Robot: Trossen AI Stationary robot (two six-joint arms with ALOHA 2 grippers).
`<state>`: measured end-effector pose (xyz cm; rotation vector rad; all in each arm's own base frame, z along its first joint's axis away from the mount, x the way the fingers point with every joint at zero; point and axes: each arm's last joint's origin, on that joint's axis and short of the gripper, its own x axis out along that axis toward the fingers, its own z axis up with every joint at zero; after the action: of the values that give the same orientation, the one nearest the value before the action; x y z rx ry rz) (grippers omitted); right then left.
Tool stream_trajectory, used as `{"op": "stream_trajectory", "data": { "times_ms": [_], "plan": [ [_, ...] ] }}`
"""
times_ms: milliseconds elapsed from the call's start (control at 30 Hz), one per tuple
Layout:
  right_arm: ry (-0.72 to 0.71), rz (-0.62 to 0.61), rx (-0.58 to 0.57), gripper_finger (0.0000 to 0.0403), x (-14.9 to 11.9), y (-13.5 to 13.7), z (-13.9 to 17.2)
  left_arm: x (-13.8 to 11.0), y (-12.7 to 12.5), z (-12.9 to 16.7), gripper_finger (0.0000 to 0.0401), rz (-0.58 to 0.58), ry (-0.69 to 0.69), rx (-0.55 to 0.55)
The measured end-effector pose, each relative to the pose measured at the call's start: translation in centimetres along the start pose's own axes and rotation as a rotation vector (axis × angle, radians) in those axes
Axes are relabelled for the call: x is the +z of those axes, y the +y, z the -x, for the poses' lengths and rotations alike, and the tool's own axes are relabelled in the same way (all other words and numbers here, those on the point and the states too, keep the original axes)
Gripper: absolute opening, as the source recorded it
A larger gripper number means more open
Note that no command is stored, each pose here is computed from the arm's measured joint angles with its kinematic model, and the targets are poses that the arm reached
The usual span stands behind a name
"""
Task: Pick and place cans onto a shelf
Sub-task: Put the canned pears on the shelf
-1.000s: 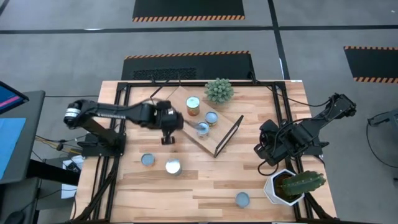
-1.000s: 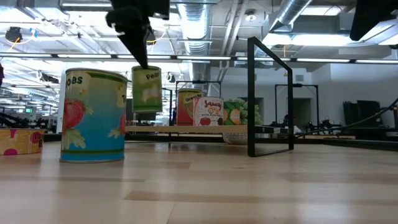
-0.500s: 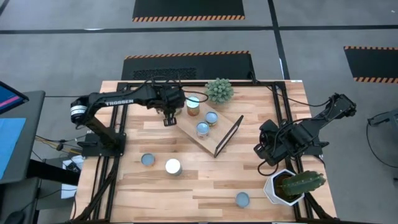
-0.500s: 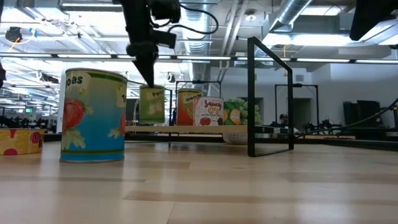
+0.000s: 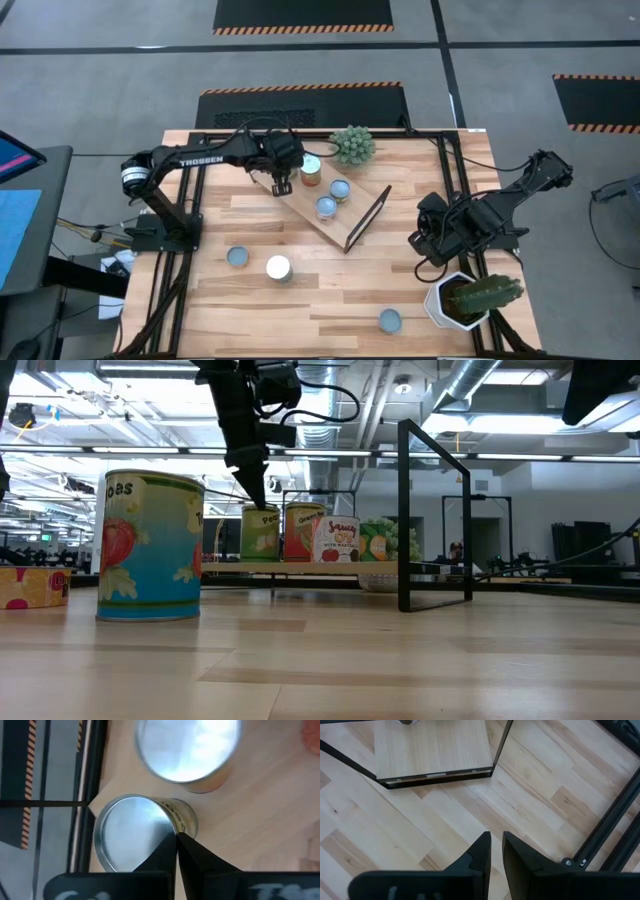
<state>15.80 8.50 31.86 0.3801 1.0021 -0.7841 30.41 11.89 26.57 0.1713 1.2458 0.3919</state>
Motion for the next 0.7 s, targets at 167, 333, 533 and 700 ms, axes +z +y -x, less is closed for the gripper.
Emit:
{"op": "stream_trajectory", "data": {
  "times_ms": [167, 333, 533, 700],
  "plan": [
    [0.0, 0.0, 0.0, 0.0071, 0.0, 0.0, 0.0, -0.2, 0.8, -0.3, 0.0, 0.008, 0.019, 0.044],
    [0.0, 0.0, 0.0, 0.0071, 0.0, 0.0, 0.0, -0.4, 1.3, -0.4, 0.0, 0.023, 0.026, 0.052],
    [0.0, 0.0, 0.0, 0.0071, 0.0, 0.0, 0.0, -0.1, 1.3, -0.5, 0.0, 0.031, -0.006, 0.041],
    [0.0, 0.0, 0.0, 0.0071, 0.0, 0.0, 0.0, 0.2, 1.4, -0.5, 0.0013, 0.038, -0.036, 0.05]
  ]
}}
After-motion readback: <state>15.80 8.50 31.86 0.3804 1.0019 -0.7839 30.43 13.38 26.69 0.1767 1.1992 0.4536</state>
